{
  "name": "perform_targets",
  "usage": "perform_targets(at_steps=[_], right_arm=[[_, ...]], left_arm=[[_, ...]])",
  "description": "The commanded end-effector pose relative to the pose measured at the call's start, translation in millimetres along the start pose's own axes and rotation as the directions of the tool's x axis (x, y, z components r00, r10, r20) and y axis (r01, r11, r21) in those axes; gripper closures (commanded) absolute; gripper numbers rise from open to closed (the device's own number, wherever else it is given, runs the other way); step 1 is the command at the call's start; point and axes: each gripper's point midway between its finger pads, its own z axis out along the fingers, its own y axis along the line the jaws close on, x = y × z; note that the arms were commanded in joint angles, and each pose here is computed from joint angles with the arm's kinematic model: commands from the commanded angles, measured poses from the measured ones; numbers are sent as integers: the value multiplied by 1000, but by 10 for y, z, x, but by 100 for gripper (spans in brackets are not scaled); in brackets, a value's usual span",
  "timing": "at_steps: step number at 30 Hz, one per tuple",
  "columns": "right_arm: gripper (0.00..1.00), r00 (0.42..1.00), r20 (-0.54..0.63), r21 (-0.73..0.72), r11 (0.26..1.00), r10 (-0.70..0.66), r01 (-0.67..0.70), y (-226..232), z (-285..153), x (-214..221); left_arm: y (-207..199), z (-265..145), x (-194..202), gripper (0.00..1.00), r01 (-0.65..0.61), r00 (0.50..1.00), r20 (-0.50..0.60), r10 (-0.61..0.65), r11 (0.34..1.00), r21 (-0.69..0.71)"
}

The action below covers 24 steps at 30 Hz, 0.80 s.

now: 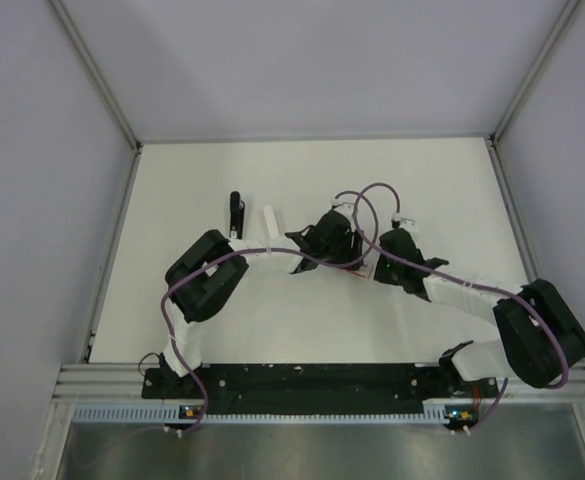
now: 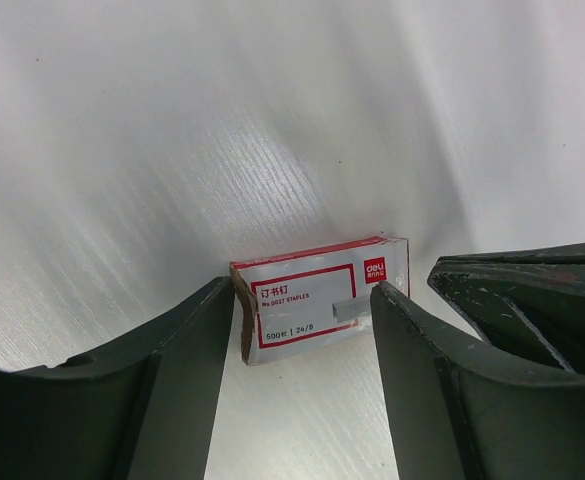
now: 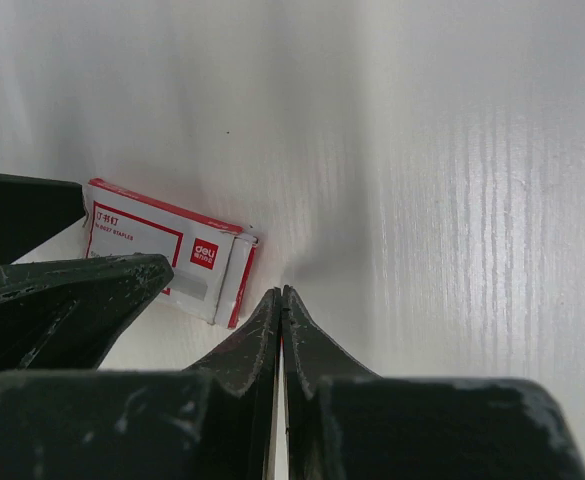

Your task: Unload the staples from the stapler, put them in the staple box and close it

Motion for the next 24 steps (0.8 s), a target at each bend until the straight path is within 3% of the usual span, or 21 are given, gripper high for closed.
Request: perform_targets(at_steps=[1,17,24], right_arm=[[100,999,9,-36,999,41,-40,97,95,-28],[100,998,-15,-69,995,65,-66,225,258,-2],[97,998,49,-27,999,33,-32,125,143,-165]], left_arm=[[230,-28,528,38,7,986,-168,-16,998,-56],[181,-4,641,40,38,981,-188,-40,999,-15],[260,-55,554,38,19,987,-159,-26,999,-48]])
